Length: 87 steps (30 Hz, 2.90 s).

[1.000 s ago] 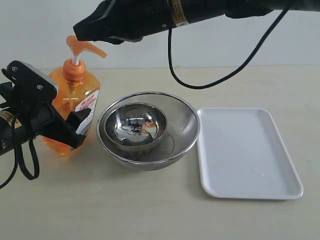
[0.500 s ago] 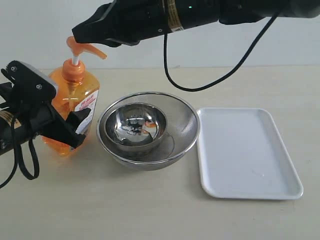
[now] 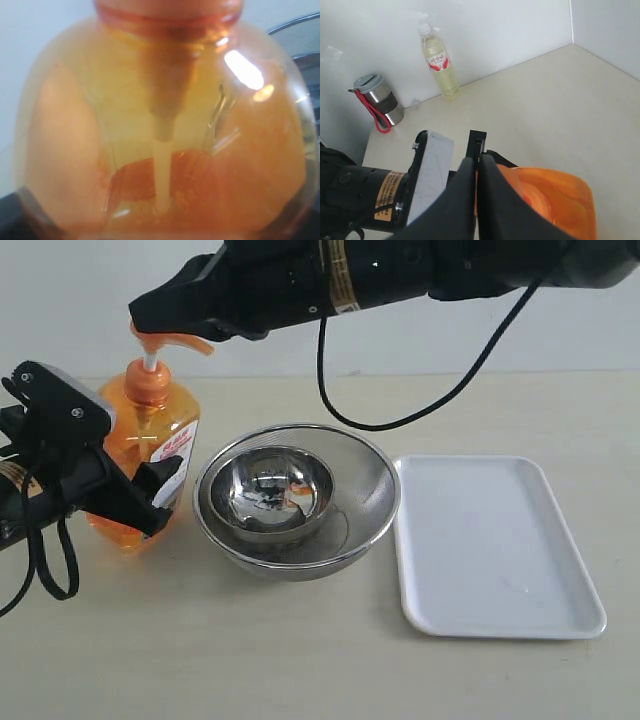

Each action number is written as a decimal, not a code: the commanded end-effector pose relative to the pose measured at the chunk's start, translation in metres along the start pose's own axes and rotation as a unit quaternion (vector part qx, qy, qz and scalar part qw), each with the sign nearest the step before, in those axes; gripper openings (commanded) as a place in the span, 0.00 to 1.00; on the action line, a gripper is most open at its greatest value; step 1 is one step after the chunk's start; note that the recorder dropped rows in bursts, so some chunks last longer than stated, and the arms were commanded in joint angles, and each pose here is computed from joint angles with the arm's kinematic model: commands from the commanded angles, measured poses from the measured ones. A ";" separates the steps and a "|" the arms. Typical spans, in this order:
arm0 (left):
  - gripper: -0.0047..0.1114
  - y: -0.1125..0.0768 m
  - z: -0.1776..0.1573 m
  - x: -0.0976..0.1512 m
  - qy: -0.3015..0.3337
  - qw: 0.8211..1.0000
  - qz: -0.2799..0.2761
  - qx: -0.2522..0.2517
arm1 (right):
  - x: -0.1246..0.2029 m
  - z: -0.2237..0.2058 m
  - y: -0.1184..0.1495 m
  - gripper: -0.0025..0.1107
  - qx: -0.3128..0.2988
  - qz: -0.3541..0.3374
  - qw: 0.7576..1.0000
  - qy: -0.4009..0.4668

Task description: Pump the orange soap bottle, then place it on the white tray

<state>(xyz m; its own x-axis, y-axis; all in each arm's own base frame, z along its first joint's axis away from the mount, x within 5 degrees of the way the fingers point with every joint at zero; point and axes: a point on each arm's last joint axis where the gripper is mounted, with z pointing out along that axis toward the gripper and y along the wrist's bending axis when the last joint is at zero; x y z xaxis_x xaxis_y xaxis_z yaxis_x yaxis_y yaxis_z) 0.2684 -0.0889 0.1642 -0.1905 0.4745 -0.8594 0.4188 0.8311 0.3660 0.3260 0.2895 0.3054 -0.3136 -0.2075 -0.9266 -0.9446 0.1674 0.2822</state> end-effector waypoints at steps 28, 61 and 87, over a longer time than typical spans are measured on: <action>0.14 0.004 0.001 -0.017 -0.058 0.998 0.006 -0.012 | 0.033 0.015 -0.022 0.02 0.024 0.002 0.998 0.055; 0.14 0.004 0.001 -0.017 -0.058 0.998 0.006 -0.012 | 0.051 0.024 -0.031 0.02 0.016 0.016 0.997 0.072; 0.14 0.004 0.001 -0.017 -0.055 0.998 0.006 -0.011 | -0.004 -0.007 0.000 0.02 0.044 -0.054 0.997 0.017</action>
<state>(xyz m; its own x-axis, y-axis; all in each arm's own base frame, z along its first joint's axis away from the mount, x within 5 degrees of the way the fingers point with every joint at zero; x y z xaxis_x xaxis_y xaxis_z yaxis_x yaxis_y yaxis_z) 0.2705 -0.0884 0.1655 -0.1906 0.4758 -0.8587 0.4192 0.8304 0.3671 0.3263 0.2866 0.3114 -0.2524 -0.2273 -0.9405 -0.9575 0.1988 0.2089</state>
